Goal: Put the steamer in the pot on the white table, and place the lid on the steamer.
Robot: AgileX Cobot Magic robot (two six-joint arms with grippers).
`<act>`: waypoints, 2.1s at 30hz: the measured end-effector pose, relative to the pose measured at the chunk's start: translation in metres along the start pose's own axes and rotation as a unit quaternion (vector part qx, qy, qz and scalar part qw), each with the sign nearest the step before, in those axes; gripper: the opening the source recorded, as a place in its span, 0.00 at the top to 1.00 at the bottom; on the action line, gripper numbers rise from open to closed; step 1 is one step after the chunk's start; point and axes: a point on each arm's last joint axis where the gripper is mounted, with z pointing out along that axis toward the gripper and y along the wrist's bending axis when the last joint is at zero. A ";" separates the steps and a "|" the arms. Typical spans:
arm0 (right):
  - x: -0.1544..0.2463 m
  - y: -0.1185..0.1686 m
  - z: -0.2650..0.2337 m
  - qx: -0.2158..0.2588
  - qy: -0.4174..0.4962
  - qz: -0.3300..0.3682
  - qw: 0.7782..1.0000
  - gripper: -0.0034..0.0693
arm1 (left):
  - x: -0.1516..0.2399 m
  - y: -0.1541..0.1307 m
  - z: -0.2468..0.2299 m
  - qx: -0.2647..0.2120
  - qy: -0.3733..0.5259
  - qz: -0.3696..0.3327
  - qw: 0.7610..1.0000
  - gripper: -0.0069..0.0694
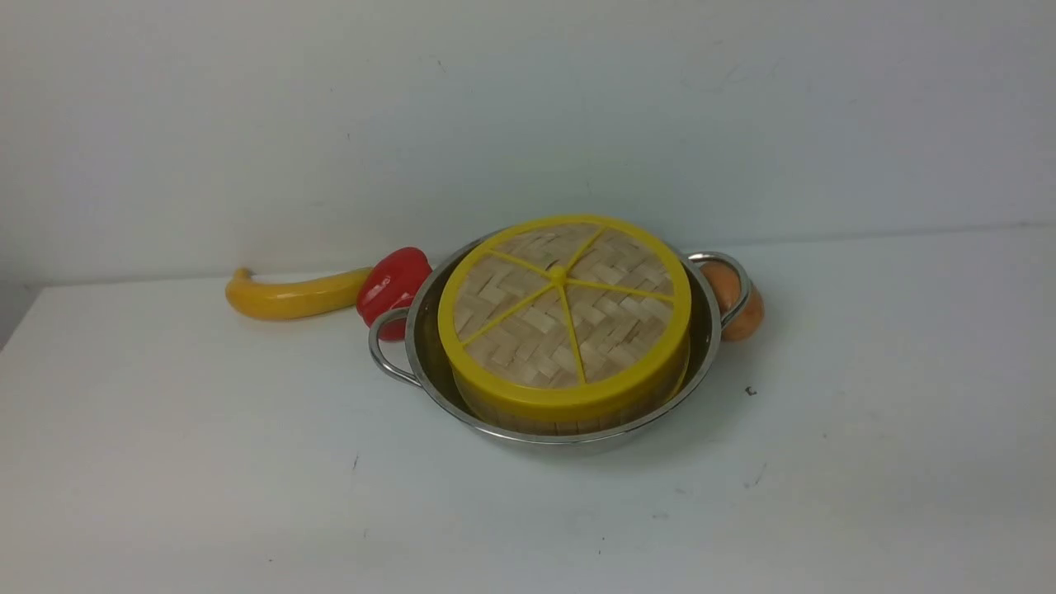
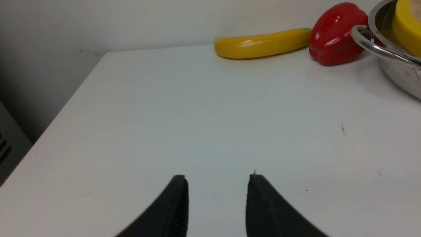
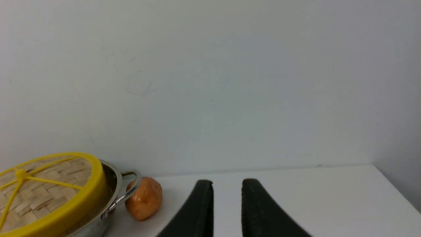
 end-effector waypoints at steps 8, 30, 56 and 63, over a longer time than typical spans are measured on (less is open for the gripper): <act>0.042 -0.003 0.001 0.004 0.046 -0.014 0.999 0.71 | 0.000 0.000 0.000 0.000 0.000 0.000 1.000 0.59; 0.062 -0.004 0.003 0.005 0.079 0.001 0.997 0.65 | 0.000 0.000 0.000 0.000 0.000 0.000 1.000 0.59; 0.061 -0.004 0.003 0.005 0.077 0.001 0.997 0.62 | 0.000 0.000 0.000 0.000 0.000 0.000 1.000 0.59; 0.061 -0.004 0.003 0.005 0.077 0.001 0.997 0.62 | 0.000 0.000 0.000 0.000 0.000 0.000 1.000 0.59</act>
